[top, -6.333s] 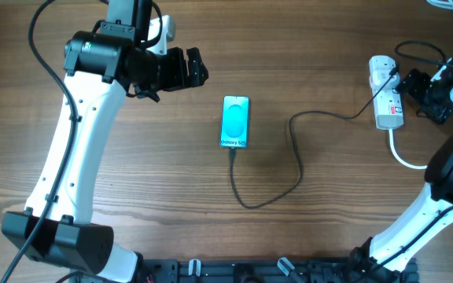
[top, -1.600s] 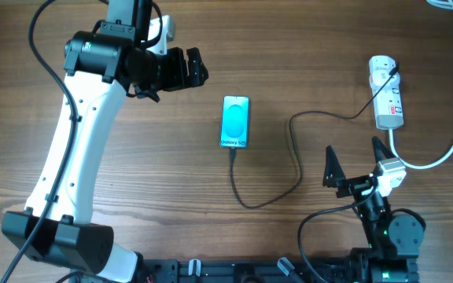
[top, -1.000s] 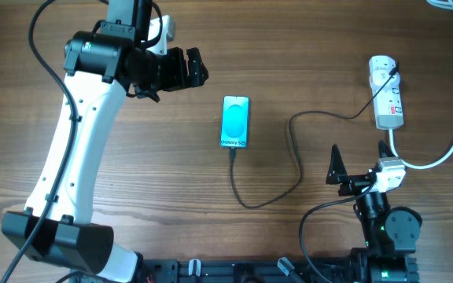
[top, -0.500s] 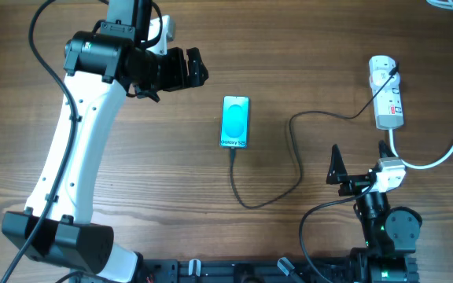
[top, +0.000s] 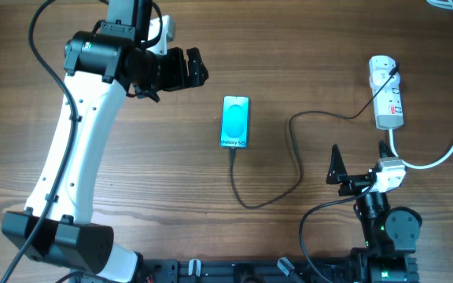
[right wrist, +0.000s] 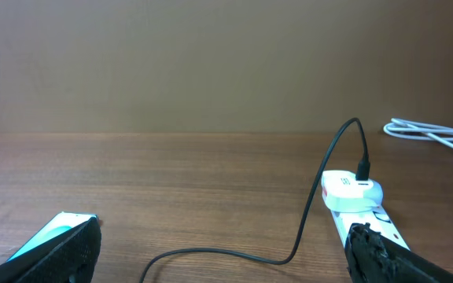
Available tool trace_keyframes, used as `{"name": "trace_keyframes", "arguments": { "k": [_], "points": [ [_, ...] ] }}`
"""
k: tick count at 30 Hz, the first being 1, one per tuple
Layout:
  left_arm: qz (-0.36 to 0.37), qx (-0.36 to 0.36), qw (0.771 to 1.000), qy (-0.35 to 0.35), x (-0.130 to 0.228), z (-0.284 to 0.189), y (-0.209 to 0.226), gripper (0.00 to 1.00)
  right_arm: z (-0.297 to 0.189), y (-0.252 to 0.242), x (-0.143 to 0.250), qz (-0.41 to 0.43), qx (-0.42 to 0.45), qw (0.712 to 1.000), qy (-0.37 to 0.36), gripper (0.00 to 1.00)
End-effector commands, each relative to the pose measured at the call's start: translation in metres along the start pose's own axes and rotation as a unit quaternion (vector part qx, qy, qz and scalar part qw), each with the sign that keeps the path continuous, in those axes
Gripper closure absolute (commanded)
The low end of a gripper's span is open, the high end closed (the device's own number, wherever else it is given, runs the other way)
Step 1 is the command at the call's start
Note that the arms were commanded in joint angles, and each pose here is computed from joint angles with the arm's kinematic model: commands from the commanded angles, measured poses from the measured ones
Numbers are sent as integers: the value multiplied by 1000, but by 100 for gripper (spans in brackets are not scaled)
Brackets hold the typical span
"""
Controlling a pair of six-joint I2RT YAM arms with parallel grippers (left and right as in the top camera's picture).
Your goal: Plug charger to phone and switch on socket
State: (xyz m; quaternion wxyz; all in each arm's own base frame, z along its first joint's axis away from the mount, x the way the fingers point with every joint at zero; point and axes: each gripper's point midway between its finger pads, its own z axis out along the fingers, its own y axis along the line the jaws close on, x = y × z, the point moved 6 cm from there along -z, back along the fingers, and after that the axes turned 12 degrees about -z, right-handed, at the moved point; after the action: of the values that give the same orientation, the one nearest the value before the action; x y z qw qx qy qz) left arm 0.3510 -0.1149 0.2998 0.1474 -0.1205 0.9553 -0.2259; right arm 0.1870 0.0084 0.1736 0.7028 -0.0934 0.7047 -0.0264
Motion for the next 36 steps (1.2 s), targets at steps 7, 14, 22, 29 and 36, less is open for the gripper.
{"name": "trace_keyframes", "arguments": {
  "k": [7, 14, 22, 29, 36],
  "points": [
    [-5, -3, 1000, -4, -2, -1, 4, 0, -1, -2, -2, -7, 9, 1000, -6, 0],
    [-5, -16, 1000, -12, -4, -1, 7, 0, -1, -2, -2, -7, 9, 1000, -6, 0],
    [4, -94, 994, -48, -5, -5, 18, 0, -1, -2, -2, -7, 9, 1000, -6, 0],
    [1, -141, 987, -72, 20, -11, 48, 0, -1, -2, -2, -7, 9, 1000, -6, 0],
    [-23, -148, 985, -88, 58, -36, 83, 0, -1, -2, -2, -7, 9, 1000, -6, 0]
  ]
}}
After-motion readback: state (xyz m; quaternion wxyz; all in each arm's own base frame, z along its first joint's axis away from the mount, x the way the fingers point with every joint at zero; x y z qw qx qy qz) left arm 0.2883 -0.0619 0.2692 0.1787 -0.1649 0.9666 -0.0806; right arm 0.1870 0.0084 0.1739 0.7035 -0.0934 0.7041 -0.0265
